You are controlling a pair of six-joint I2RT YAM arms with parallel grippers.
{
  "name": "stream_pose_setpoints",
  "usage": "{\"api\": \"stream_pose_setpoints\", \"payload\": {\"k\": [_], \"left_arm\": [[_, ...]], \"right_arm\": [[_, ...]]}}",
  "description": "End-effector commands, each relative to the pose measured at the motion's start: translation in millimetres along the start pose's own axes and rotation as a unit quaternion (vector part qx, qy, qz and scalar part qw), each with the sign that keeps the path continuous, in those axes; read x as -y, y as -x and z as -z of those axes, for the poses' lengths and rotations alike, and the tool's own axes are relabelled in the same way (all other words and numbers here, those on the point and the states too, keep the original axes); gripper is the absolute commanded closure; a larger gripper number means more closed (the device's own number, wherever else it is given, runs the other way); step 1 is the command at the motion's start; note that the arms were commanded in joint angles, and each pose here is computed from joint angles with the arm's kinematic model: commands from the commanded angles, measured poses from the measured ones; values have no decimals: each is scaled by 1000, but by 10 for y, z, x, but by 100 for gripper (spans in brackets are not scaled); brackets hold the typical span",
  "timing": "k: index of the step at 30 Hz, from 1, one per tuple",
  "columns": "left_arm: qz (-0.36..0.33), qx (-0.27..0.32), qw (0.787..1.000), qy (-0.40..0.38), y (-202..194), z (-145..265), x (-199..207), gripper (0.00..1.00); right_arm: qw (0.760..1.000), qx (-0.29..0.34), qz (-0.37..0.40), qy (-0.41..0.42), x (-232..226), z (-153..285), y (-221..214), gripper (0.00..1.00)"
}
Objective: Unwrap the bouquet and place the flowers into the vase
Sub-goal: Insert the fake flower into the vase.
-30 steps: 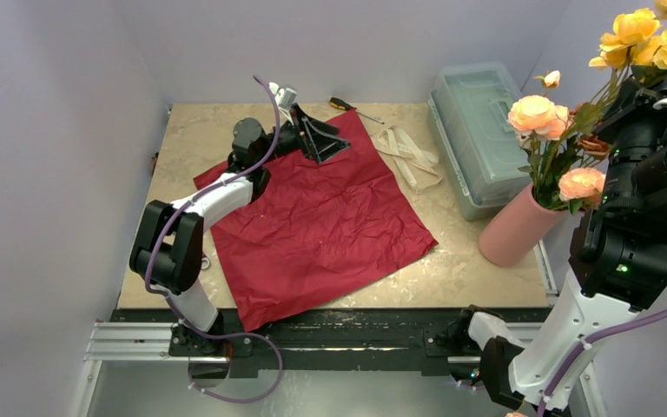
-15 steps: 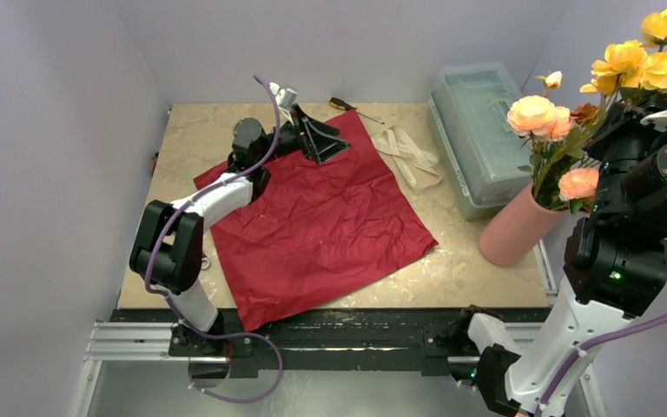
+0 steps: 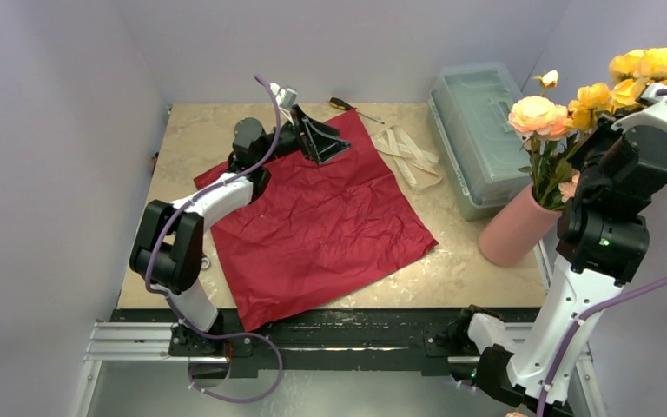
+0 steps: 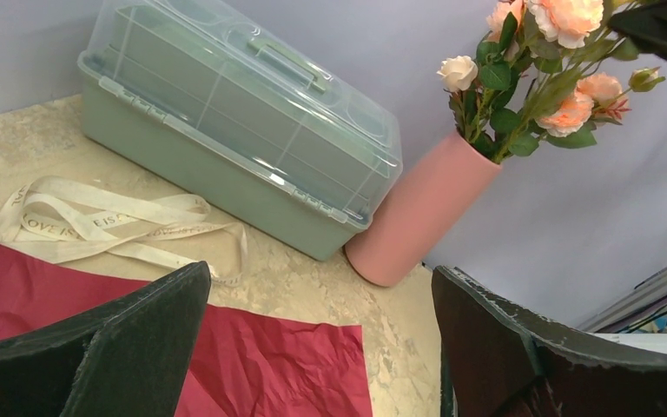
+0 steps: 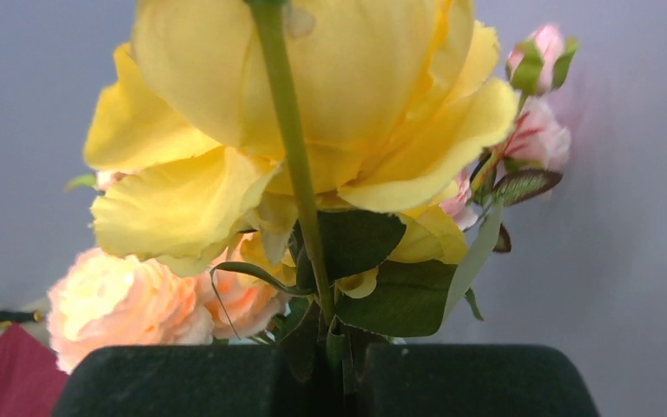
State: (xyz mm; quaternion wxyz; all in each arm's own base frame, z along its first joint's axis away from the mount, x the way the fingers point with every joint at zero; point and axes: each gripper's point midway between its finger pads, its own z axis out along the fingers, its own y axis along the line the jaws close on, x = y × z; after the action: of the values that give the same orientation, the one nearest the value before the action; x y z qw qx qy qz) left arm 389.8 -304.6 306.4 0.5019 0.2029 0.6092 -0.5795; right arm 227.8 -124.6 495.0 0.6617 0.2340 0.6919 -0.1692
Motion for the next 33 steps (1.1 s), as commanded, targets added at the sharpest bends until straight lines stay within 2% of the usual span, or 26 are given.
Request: {"api": "stream_pose_setpoints", "payload": {"k": [1,6,22,26,33], "left_arm": [[-17,14,1000,0,105,-22,-23,0],[-12,10,1000,11,73,-8,-60,0],[10,0,999,47,-47,5,-246,0],[14,-11,998,66,-100,8,-336,0],[9,-30,995,92,-178,57,-441,0]], "right_arm": [[1000,-10,15,2,-2,-127,-220,100],[999,-17,20,21,-61,-187,-398,100],[995,-91,49,-7,90,-252,-1127,100],[993,-106,44,1,56,-288,-1254,96],[991,-129,39,13,11,-296,-1401,96]]}}
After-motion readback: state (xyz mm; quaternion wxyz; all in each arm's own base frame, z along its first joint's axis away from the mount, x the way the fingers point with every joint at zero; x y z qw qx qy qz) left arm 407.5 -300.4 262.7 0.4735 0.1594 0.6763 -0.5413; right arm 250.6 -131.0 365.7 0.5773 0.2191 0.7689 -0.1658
